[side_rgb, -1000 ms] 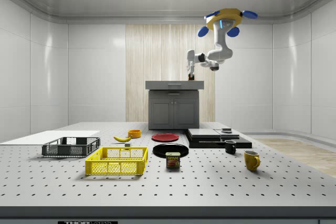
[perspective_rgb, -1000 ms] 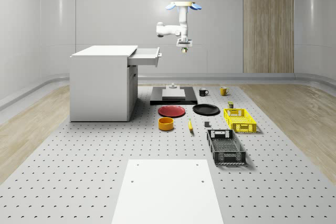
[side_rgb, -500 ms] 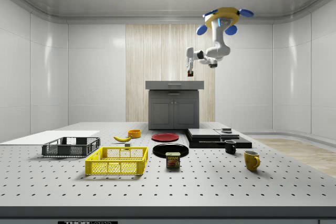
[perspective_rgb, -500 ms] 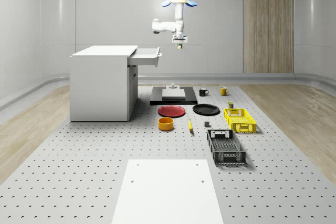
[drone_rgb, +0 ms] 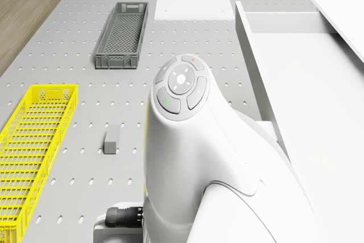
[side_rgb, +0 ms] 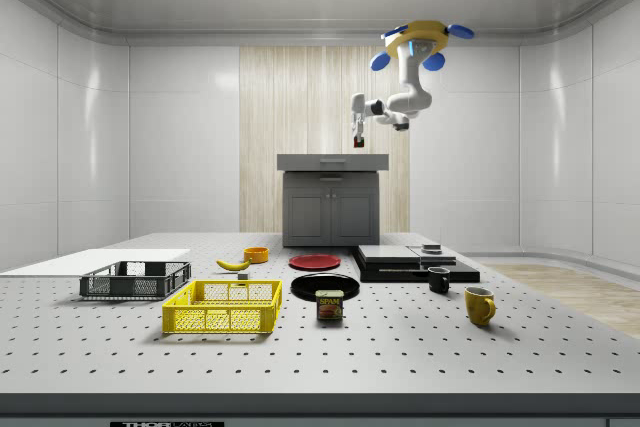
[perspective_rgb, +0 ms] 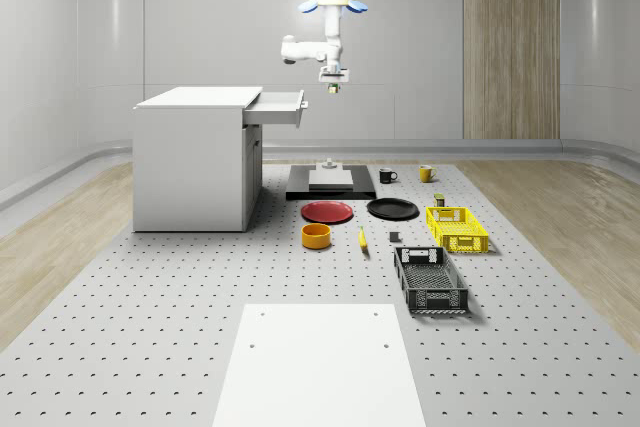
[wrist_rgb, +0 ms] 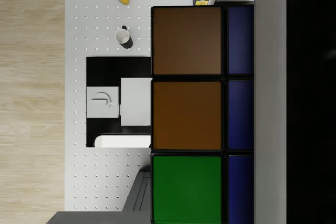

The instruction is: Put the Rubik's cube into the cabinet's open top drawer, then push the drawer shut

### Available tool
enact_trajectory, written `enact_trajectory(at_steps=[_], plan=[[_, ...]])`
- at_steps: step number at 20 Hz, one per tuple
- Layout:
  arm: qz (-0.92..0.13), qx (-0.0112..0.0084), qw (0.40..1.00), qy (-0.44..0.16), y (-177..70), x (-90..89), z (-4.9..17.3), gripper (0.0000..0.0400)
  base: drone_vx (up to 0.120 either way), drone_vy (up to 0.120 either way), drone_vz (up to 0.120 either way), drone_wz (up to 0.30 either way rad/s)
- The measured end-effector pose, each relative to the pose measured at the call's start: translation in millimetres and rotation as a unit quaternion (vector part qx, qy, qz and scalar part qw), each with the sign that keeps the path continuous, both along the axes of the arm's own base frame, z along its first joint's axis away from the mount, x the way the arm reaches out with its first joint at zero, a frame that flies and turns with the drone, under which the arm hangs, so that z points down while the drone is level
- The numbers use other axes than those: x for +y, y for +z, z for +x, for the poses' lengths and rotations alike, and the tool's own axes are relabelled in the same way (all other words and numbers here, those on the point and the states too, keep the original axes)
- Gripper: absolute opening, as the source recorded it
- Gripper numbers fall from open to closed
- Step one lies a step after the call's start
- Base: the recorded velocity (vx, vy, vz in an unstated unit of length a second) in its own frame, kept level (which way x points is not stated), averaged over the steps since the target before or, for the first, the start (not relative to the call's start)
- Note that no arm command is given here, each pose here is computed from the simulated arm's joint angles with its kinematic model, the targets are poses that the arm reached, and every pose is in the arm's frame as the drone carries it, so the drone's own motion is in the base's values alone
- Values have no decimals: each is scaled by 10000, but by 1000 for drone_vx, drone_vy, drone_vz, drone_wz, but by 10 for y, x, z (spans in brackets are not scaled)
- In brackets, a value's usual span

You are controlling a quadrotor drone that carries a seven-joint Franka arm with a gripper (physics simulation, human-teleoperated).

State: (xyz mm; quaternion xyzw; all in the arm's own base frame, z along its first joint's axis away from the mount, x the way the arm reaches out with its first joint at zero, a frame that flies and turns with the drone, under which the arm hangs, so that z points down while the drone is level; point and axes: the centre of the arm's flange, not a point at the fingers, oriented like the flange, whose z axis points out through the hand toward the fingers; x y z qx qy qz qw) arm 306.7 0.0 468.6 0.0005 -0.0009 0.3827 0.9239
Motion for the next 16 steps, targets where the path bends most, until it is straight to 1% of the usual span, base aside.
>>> enact_trajectory(at_steps=[1, 5, 8, 9, 16], plan=[[0, 0, 10000, 0, 0, 0, 0, 325, 120, -120, 0, 0], [0, 0, 10000, 0, 0, 0, 0, 325, 10, -120, 0, 0], [0, 0, 10000, 0, 0, 0, 0, 325, 120, -120, 0, 0], [0, 0, 10000, 0, 0, 0, 0, 325, 40, -120, 0, 0], [0, 0, 10000, 0, 0, 0, 0, 325, 0, -120, 0, 0]])
